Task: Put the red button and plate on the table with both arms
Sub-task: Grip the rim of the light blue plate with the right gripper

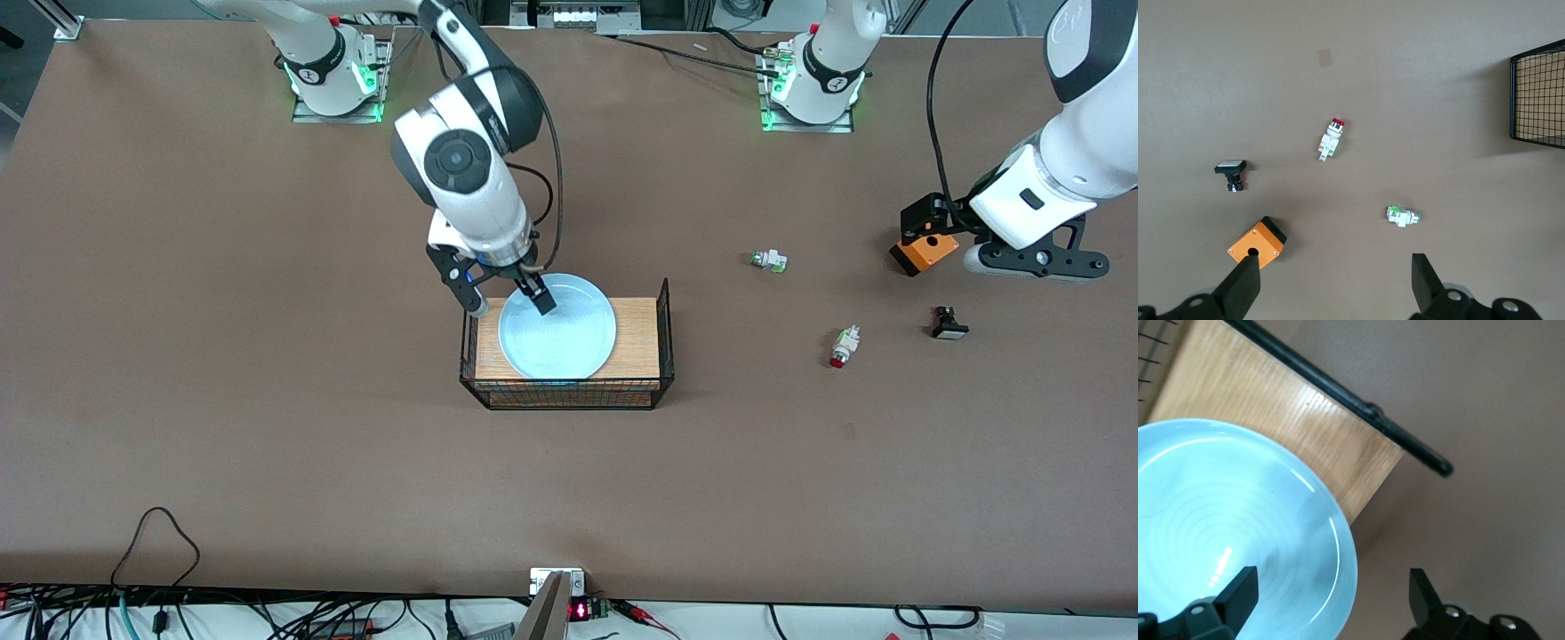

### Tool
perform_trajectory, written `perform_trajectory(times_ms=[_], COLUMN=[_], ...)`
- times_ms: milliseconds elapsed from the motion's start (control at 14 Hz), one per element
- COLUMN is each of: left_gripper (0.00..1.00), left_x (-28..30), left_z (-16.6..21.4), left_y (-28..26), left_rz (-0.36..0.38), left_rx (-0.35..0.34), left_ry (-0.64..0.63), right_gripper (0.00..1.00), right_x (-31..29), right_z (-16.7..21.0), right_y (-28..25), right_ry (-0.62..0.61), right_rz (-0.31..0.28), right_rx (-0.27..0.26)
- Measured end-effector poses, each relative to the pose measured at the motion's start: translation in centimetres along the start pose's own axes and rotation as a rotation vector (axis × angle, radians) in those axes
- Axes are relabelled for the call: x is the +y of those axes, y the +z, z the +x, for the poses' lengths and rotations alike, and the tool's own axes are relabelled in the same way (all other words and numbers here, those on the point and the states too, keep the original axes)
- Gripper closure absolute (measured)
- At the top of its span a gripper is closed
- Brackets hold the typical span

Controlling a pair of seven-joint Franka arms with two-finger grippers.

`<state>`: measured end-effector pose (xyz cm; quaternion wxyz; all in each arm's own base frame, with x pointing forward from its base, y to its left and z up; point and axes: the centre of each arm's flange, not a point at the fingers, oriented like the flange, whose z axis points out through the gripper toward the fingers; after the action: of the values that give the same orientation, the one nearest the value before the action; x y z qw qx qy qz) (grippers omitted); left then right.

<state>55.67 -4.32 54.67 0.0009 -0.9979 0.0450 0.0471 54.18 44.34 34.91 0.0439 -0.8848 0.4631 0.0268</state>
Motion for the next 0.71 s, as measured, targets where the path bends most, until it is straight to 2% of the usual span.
perform_trajectory(times_ms=[143,214,286,357,714], left_gripper=[0.00,0.00,0.00,0.00,0.00], left_x=[0.08,0.09,0.07,0.06,0.06], left_z=[-0.04,-0.08,-0.11,-0.12,-0.12], left_y=[-0.07,-0.05,-0.03,-0.02,-0.02], left_rz=[0.000,0.000,0.000,0.000,0.000], left_rx=[-0.001,-0.004,-0.006,-0.007,-0.007], left_ry=[0.001,0.001,0.001,0.001,0.001], right_gripper=[0.00,0.04,0.04,0.11,0.13], right_x=[-0.09,-0.10,-0.10,-0.12,-0.08], right_z=[0.50,0.60,0.60,0.59,1.06], right_y=[0.87,0.98,0.97,0.92,0.70], right_ry=[0.007,0.010,0.010,0.011,0.018], right_rz=[-0.010,-0.011,-0.011,-0.011,-0.020], right_rx=[0.004,0.004,0.004,0.004,0.008])
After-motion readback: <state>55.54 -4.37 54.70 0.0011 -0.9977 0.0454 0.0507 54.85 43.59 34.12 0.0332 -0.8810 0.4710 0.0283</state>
